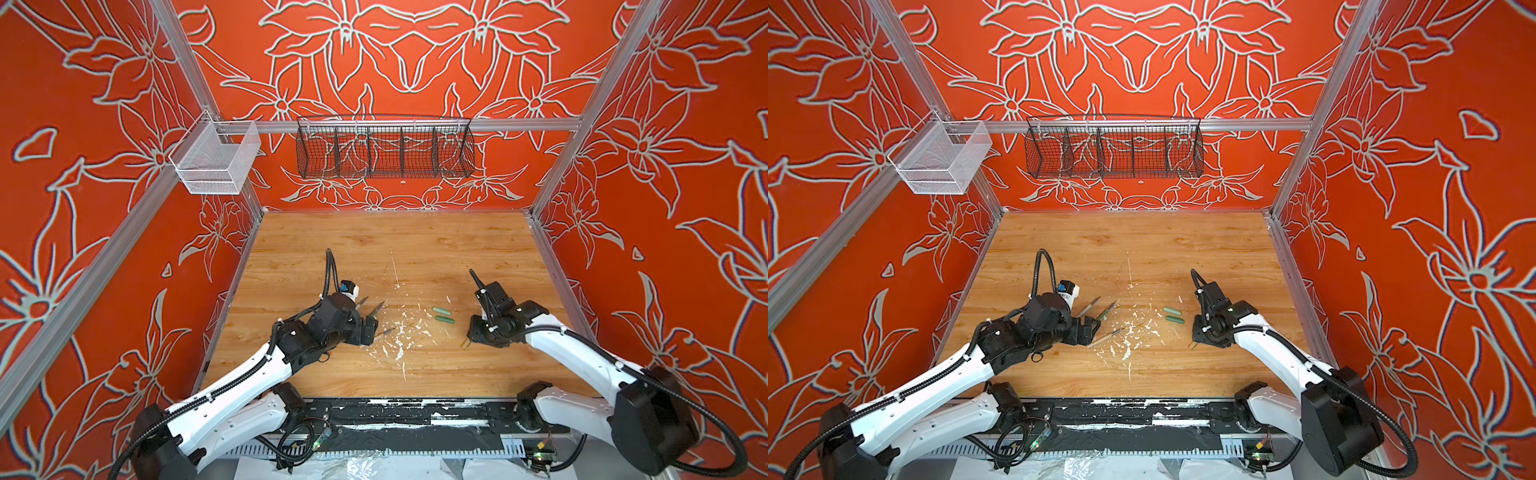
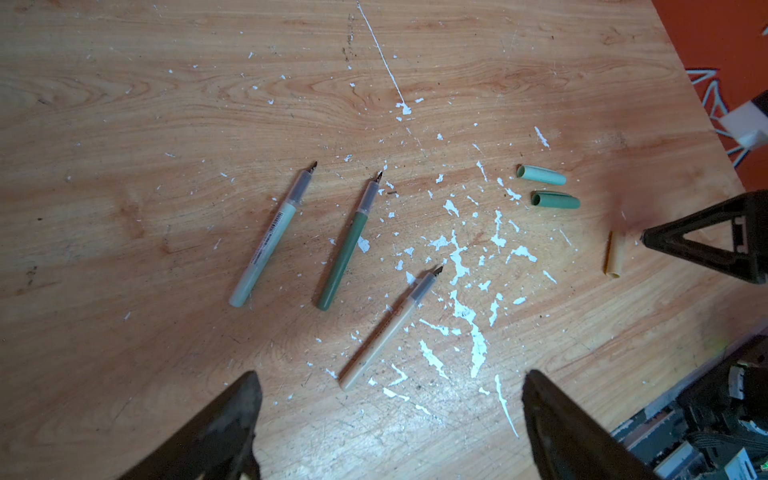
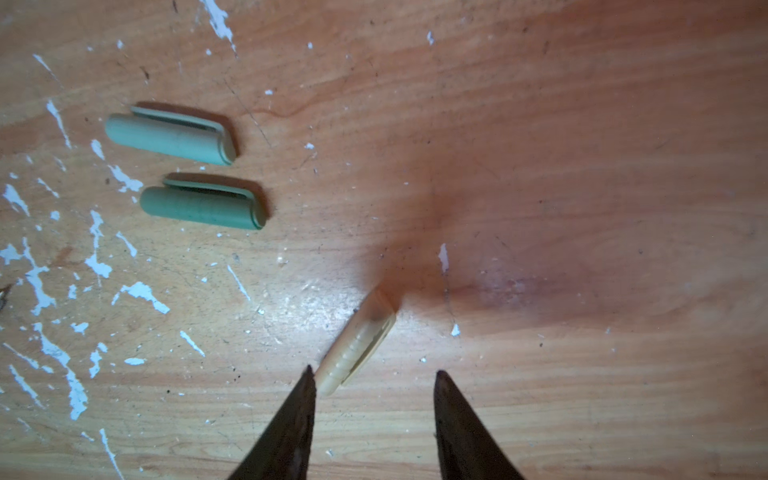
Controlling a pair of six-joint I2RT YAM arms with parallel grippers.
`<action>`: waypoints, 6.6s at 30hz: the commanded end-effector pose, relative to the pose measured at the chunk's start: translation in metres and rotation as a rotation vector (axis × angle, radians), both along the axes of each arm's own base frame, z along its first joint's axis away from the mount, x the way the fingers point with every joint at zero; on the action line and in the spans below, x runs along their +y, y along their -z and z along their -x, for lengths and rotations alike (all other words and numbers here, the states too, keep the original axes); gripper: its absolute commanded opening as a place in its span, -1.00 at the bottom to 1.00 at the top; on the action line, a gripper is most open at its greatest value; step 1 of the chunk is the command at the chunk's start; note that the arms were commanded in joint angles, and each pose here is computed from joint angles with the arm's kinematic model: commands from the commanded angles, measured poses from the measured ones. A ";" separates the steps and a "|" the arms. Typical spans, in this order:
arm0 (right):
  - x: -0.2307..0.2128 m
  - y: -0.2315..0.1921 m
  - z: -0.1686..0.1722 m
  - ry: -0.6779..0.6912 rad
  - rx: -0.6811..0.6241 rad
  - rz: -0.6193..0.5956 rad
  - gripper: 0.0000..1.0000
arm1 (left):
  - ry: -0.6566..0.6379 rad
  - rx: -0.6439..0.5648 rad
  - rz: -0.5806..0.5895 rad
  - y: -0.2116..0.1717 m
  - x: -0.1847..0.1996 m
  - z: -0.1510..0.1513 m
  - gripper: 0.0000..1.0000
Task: Insert the pens into the pen caps
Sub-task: 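Move both grippers forward over the pens and caps, then close the right gripper on the beige cap while the left moves over the pen, then lower the left gripper onto the beige pen and close on it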
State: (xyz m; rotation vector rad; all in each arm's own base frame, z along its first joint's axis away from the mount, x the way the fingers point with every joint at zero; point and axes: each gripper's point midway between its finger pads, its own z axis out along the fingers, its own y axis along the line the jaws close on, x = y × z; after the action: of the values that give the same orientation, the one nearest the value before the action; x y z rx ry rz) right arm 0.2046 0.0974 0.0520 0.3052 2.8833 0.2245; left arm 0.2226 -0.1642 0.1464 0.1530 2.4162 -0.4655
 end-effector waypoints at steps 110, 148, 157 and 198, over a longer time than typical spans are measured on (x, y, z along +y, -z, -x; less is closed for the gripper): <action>0.037 0.019 -0.003 -0.330 0.118 0.276 -0.50 | 0.070 0.222 -0.164 0.069 -0.013 0.031 0.94; 0.033 0.019 -0.010 -0.347 0.115 0.389 -0.76 | 0.083 0.246 -0.186 0.075 -0.013 0.033 0.94; 0.047 -0.017 -0.024 -0.347 -0.008 0.309 -0.85 | 0.132 0.283 -0.241 0.082 -0.019 0.032 0.99; 0.074 -0.049 -0.029 -0.313 -0.197 0.063 -0.90 | 0.199 0.547 -0.262 0.125 -0.050 0.047 -0.11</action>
State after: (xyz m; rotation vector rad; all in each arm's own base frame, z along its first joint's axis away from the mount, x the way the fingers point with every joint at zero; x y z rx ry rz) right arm 0.2368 0.1710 0.1076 -0.1815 2.7011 0.2016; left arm 0.1906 -0.2265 0.0232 0.4661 2.9571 -0.3417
